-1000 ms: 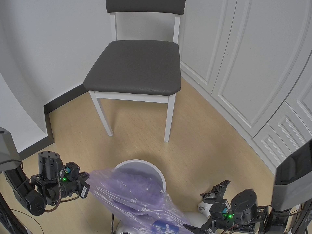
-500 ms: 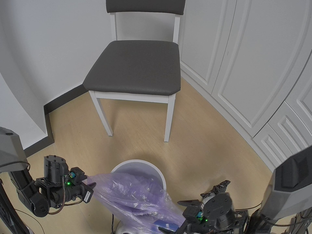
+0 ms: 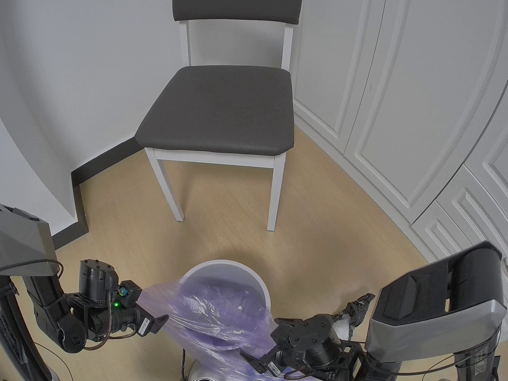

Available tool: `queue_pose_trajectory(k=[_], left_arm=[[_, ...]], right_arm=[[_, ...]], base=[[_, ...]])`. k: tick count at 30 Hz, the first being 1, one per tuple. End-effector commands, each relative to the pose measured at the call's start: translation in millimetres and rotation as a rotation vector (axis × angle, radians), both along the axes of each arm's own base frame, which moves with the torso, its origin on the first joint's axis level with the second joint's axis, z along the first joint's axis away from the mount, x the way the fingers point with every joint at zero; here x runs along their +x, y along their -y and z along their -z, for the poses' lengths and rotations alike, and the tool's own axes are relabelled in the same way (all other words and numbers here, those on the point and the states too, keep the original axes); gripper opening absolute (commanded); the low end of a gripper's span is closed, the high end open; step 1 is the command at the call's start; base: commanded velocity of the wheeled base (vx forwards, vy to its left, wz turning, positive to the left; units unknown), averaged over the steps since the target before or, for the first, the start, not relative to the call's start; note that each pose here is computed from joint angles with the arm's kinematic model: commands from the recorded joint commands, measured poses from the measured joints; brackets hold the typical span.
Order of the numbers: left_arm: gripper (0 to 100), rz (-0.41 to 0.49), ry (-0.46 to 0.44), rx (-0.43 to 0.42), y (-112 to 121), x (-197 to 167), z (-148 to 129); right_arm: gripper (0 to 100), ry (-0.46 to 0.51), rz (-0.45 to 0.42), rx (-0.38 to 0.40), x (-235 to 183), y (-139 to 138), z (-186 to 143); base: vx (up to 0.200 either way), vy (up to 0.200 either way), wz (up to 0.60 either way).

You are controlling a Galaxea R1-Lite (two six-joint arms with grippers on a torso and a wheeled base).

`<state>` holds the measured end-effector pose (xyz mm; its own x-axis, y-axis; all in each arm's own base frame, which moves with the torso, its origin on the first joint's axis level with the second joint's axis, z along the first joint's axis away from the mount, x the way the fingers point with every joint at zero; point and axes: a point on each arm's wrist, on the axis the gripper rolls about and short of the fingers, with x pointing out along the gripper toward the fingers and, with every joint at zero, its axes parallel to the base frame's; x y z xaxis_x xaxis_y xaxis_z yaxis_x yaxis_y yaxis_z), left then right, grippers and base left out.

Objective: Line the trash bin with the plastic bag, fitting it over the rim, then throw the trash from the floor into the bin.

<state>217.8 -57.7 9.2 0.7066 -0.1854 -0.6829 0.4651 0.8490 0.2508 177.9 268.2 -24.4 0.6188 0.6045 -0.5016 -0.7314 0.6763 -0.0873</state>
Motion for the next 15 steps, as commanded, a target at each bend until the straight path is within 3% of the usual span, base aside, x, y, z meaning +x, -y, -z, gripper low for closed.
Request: queue_pose_trajectory(k=[1, 7, 15], left_arm=[[100, 0.004, -0.015, 0.008, 0, -1, 3], [100, 0.004, -0.011, 0.007, 0, -1, 2], [100, 0.003, -0.008, 0.005, 0, 0, 2]], right_arm=[[100, 0.0, 0.044, 0.016, 11, -5, 8], [100, -0.028, 0.037, -0.039, 6, 2, 21], [100, -0.03, 0.032, -0.041, 5, -1, 27]], base=[[0.0, 0.0, 0.0], [0.0, 0.0, 0.0], [0.0, 0.0, 0.0]])
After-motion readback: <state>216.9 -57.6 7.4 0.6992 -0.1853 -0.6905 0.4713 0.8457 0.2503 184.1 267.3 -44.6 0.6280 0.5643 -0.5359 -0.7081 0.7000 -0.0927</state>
